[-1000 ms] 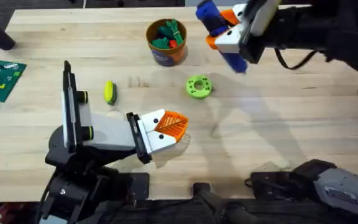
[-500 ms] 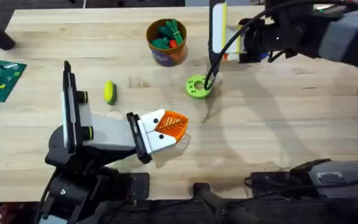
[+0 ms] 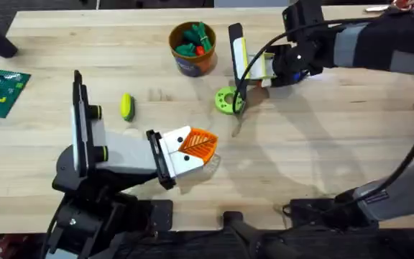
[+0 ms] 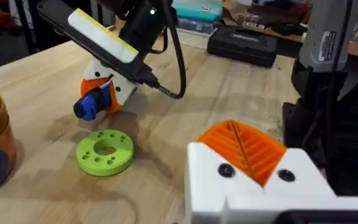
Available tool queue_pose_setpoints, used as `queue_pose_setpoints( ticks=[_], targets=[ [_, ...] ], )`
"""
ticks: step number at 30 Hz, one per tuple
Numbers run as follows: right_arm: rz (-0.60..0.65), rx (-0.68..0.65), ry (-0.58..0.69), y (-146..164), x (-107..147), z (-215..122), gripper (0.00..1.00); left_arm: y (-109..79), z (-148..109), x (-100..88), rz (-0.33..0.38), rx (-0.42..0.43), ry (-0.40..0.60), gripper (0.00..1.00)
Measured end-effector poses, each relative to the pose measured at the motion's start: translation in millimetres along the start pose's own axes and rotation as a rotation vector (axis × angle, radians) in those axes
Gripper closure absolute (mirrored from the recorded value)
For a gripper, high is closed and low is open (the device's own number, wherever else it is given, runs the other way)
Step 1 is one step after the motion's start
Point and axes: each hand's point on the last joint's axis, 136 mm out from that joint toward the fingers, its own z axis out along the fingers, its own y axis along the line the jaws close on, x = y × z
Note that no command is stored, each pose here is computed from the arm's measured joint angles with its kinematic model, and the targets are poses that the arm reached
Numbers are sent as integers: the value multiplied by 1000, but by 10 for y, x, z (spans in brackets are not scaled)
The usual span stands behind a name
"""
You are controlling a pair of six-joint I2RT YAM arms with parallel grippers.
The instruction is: Pick up the gripper from the table and insert it into the empty holder that is missing its gripper. Then pick up a screw, insert it into the mounting hole, and use the screwdriver to tighten it. Finally, clean up the table by picking up the vegetable and placing it into the bucket.
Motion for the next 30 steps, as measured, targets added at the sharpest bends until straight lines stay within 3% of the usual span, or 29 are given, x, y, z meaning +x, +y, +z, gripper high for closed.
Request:
queue_pose_setpoints(
  ticks=[4,7,11,13,14,20,30],
  targets=[
    [-6,0,3,-4,5,15,905,0,0,0,0,0,0,989],
    [-12,-11,4,15,11,49,770,0,0,0,0,0,0,988],
    [-11,4,4,-49,10,35,392,0,0,0,0,0,0,988],
    [-11,28,1,-128,0,17,115,0,0,0,0,0,0,988],
    [-10,37,0,-164,-5,2,36,0,0,0,0,0,0,988],
    [32,-38,9,5,8,-63,7,1,0,0,0,0,0,988],
    [205,-96,61,164,79,-118,10,1,0,0,0,0,0,988]
  ],
)
